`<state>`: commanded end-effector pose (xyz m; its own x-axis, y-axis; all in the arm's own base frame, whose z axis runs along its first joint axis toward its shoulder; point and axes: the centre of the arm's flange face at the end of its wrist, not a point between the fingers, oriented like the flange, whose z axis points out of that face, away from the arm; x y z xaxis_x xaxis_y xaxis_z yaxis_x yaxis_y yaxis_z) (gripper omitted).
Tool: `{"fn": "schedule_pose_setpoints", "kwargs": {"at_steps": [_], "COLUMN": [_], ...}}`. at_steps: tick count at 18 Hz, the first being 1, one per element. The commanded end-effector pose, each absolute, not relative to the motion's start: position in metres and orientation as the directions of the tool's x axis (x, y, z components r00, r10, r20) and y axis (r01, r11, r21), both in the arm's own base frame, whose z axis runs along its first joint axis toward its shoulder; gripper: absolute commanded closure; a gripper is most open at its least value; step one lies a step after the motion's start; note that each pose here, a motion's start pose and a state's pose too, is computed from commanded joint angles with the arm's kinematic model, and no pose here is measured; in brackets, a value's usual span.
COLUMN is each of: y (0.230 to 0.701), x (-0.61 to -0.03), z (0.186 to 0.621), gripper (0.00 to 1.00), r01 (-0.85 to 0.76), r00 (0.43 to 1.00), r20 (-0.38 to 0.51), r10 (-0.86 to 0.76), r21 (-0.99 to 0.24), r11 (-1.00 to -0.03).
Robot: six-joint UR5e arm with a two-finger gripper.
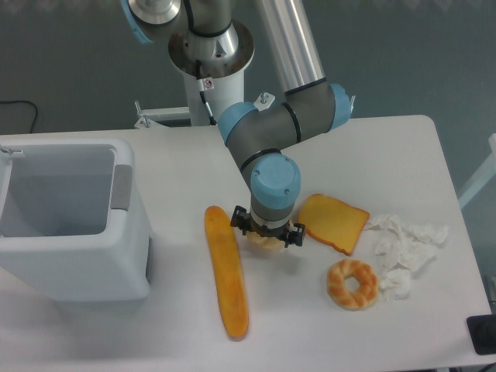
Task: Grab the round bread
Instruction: 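Close the gripper fingers around the round bun, then lift the gripped round bun up off the table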
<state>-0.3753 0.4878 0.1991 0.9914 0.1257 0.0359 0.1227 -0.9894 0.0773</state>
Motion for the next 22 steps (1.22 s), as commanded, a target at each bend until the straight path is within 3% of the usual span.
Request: {"fn": "schedule_pose_setpoints", "kwargs": {"at_steps": [15, 18, 20, 22], "y": [0.4900, 0.4907, 0.4920, 0.4915], "x": [-0.3747, -0.3755, -0.3770, -0.3764], "z": [0.1895, 0.1907, 0.1931, 0.1932], "gripper": [0.03, 0.31, 0.42, 0.69], "r01": [0.107, 0.108, 0.108, 0.108], "r00": [0.994, 0.994, 0.994, 0.994], "r20": [-0.005, -0.007, -0.010, -0.009], "r10": [0.108, 0.108, 0.108, 0.108], "r21": [0.125, 0.123, 0.120, 0.121], "r11": [-0.986, -0.987, -0.987, -0.987]}}
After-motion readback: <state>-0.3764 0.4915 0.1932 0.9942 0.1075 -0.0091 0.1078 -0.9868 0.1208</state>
